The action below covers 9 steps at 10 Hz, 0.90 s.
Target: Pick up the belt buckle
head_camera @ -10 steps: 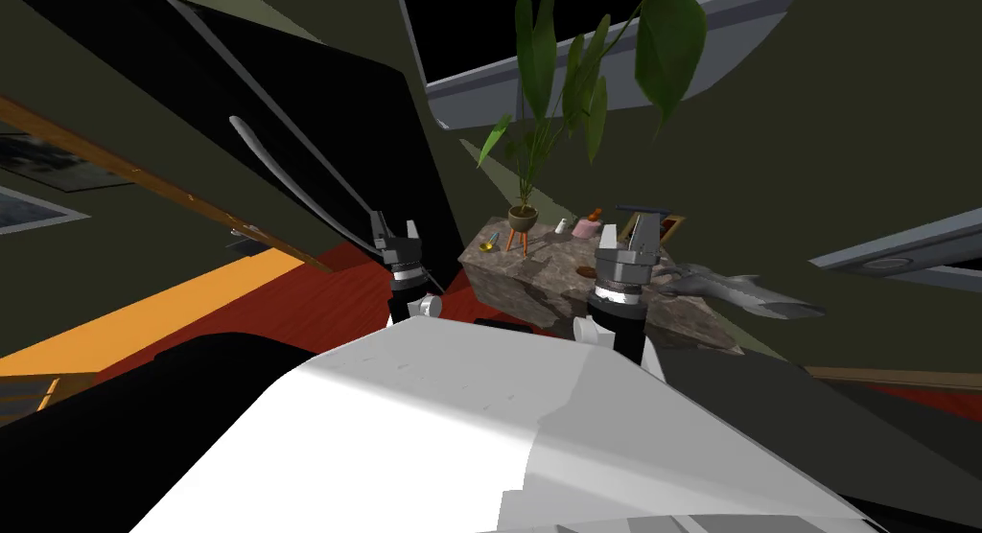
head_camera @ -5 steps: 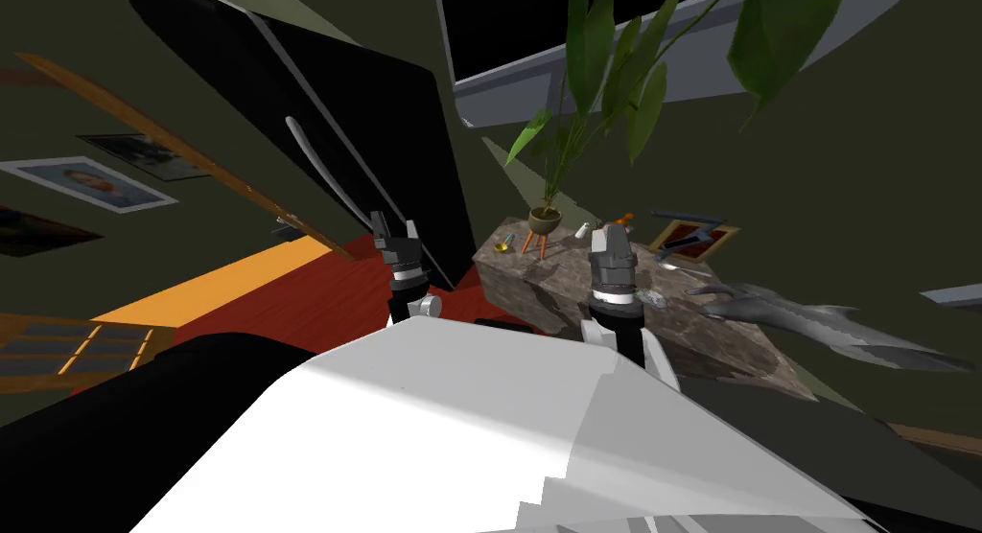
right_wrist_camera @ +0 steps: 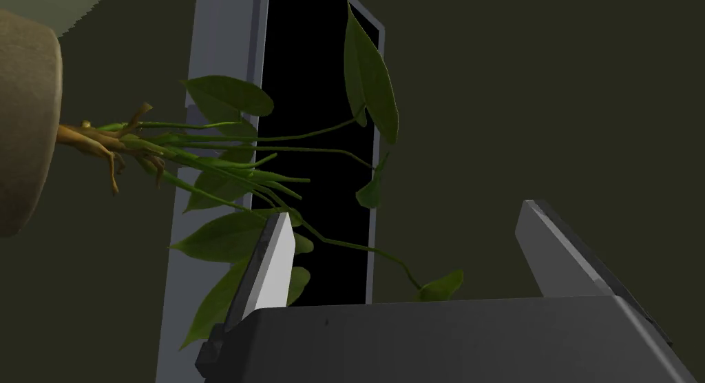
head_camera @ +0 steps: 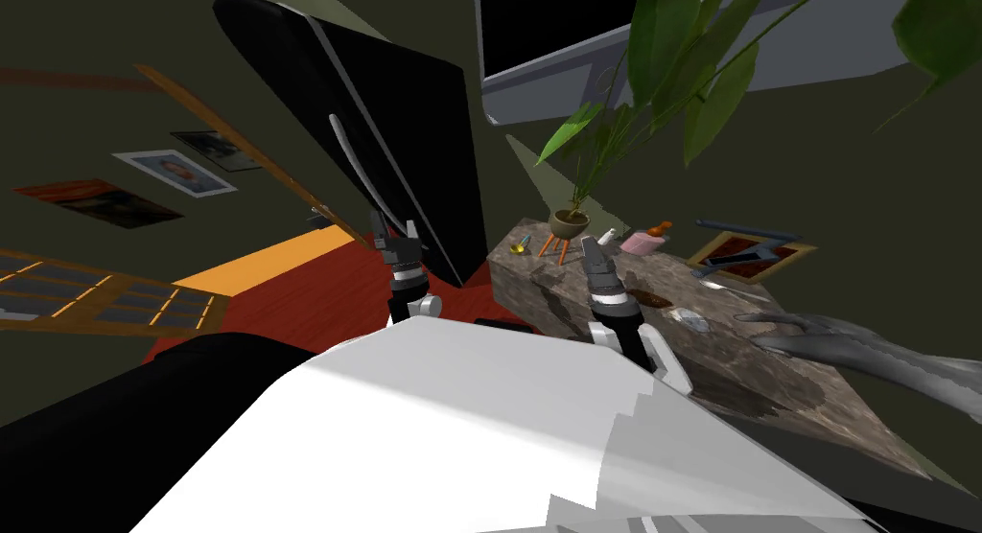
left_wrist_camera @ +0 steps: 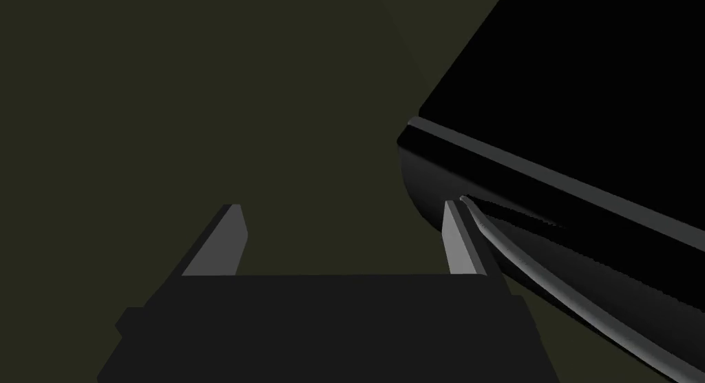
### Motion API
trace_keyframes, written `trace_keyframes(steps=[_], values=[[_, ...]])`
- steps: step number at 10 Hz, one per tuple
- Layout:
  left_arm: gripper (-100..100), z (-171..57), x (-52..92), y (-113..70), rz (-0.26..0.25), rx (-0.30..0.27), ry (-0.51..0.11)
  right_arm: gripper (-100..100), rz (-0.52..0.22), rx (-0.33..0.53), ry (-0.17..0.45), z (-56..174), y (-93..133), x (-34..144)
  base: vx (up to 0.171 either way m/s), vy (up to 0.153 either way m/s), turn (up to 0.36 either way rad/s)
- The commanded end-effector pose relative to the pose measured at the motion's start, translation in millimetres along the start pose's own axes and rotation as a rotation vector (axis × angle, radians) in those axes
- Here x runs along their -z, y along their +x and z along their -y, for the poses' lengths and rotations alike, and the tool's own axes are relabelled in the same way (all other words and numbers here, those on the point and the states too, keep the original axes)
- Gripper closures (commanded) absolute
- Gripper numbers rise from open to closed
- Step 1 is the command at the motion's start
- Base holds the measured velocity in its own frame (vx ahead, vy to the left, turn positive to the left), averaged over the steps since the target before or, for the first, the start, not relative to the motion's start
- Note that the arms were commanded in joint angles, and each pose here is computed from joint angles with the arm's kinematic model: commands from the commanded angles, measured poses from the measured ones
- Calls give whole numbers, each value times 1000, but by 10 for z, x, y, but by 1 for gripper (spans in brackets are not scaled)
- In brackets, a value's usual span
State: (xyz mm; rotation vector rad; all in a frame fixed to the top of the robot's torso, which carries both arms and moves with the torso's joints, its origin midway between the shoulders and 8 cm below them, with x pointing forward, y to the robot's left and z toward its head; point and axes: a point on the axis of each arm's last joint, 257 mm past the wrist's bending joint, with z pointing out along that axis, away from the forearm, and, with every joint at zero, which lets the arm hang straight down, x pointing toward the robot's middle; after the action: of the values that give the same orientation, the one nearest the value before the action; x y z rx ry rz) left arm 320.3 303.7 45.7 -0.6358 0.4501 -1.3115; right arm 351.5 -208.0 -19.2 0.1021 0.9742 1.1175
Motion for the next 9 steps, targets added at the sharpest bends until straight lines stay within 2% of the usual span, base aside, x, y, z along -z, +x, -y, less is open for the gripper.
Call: trace_keyframes(steps=[1, 3, 6, 7, 8, 9], values=[[0, 0, 0, 0, 0, 0, 0, -100, -48, 32, -8, 23, 66, 28, 19, 65, 122], [0, 0, 0, 0, 0, 0, 0, -100, -149, 103, -12, 165, 235, 133, 14, 53, 251], [0, 0, 0, 0, 0, 0, 0, -100, -236, 152, -20, 261, 336, 225, 12, 40, 134], [0, 0, 0, -1, 0, 0, 0, -100, -292, 186, -20, 353, 416, 308, 9, 31, 185], [0, 0, 0, 0, 0, 0, 0, -100, -303, 192, -23, 356, 419, 316, 6, 21, 85], [0, 0, 0, -1, 0, 0, 0, -100, -362, 225, -23, 455, 493, 411, 6, 23, 195]])
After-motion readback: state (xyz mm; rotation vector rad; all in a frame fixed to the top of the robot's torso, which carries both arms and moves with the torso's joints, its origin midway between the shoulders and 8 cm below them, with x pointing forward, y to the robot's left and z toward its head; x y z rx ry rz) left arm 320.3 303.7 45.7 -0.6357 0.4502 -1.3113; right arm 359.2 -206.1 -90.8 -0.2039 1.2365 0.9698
